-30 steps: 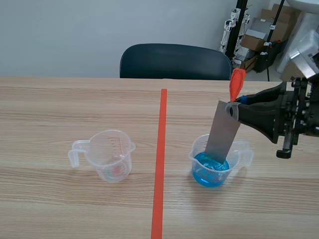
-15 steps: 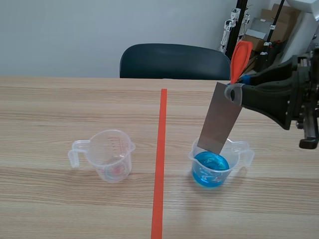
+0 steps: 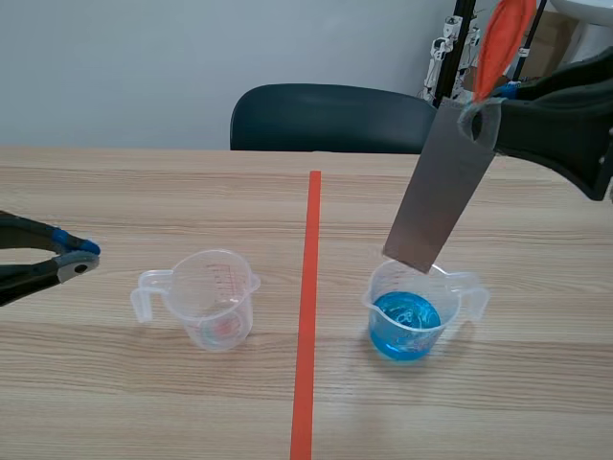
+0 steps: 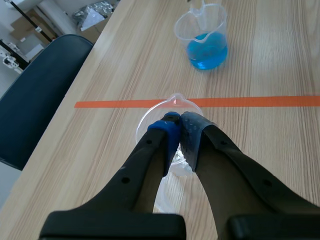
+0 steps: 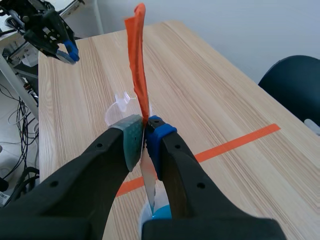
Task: Do the redox reaction experiment. raise the plate out of the solution
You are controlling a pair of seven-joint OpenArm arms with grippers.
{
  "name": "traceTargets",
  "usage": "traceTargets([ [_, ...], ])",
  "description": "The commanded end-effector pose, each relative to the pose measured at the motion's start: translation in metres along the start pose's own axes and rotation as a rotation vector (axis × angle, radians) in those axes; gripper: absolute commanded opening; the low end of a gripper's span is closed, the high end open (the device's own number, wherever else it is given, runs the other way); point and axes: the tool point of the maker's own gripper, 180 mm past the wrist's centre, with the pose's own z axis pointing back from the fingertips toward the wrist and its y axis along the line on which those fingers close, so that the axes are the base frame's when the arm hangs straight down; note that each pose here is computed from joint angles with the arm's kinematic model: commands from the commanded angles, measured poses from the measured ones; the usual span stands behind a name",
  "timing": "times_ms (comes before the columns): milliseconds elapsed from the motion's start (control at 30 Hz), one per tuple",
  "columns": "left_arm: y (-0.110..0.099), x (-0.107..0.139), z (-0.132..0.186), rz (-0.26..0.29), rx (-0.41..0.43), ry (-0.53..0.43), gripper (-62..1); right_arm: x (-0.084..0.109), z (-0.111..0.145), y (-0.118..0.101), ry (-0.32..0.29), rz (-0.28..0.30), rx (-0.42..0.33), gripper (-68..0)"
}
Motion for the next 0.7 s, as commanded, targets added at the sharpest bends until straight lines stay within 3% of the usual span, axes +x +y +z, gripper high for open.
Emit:
traceTargets([
  [0,0.008,0.009,-0.009,-0.016,0.015,-0.037,-58.0,0.020,0.003,-0.008,-0.047,0.018,-0.018,-66.9],
  [267,0.014,0.012,-0.054,-0.048,-0.007,-0.046,-58.0,0.030,0.009,-0.016,-0.050,0.014,-0.042,-66.9],
  [667,0.016,0.030,-0.100,-0.076,-0.058,-0.094,-58.0,0.019,0.009,-0.016,0.012,0.012,-0.044,-66.9],
])
